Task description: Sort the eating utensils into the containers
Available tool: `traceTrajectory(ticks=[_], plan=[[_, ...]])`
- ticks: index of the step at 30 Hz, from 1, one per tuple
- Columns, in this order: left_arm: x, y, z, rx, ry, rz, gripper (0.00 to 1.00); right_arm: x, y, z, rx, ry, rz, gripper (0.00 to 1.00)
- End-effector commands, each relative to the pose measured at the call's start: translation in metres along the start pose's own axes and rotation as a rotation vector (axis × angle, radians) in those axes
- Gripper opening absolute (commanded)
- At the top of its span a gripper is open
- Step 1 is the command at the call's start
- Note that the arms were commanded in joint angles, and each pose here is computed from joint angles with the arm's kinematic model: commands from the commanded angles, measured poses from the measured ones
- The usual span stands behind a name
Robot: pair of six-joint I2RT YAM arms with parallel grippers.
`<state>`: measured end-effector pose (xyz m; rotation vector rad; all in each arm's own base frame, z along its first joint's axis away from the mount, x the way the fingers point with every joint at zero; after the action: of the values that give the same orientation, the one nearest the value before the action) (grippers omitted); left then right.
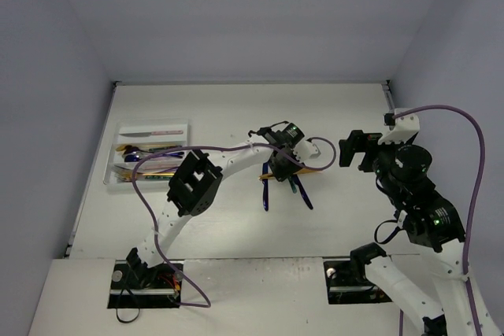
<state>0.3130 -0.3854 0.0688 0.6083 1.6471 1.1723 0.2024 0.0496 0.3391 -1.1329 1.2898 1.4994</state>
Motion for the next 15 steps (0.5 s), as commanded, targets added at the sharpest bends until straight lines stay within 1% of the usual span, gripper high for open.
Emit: traceTrajectory(ticks=[1,4,6,7,8,9,15], plan=[[0.005,-0.002,-0.012,0.004,-0.007,0.038,0.32,-0.014,-0.004,0.004,-0.016,-0.025,-0.048,1.00],[0.007,-0.002,-0.010,-0.011,-0.007,0.046,0.25,-0.013,-0.003,0.003,-0.012,-0.026,-0.049,1.00],[0.007,0.000,-0.009,-0.020,-0.010,0.045,0.17,-0.013,-0.002,0.002,-0.010,-0.026,-0.053,1.00],[0.006,0.001,-0.008,-0.027,-0.011,0.041,0.08,-0.013,-0.001,0.002,-0.010,-0.023,-0.055,1.00],[0.004,0.004,-0.007,-0.033,-0.011,0.037,0.03,-0.014,-0.001,0.002,-0.010,-0.021,-0.056,1.00],[0.003,0.006,-0.007,-0.039,-0.011,0.032,0.01,-0.014,-0.001,0.002,-0.010,-0.020,-0.057,1.00],[-0.011,0.040,-0.003,-0.091,-0.008,-0.036,0.00,-0.022,0.004,0.002,-0.012,-0.023,-0.082,1.00]])
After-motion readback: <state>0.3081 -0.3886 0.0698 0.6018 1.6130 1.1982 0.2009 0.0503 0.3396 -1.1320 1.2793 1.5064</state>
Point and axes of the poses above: each gripper's point midway between its finger pads, its own y axis back along the fingers, its own z axis along the line the jaws close on, x = y × z, the point moved 4 cm from there along y, back along the fingers, and after that the axes turned 2 degrees about y, right-handed, at the moved point
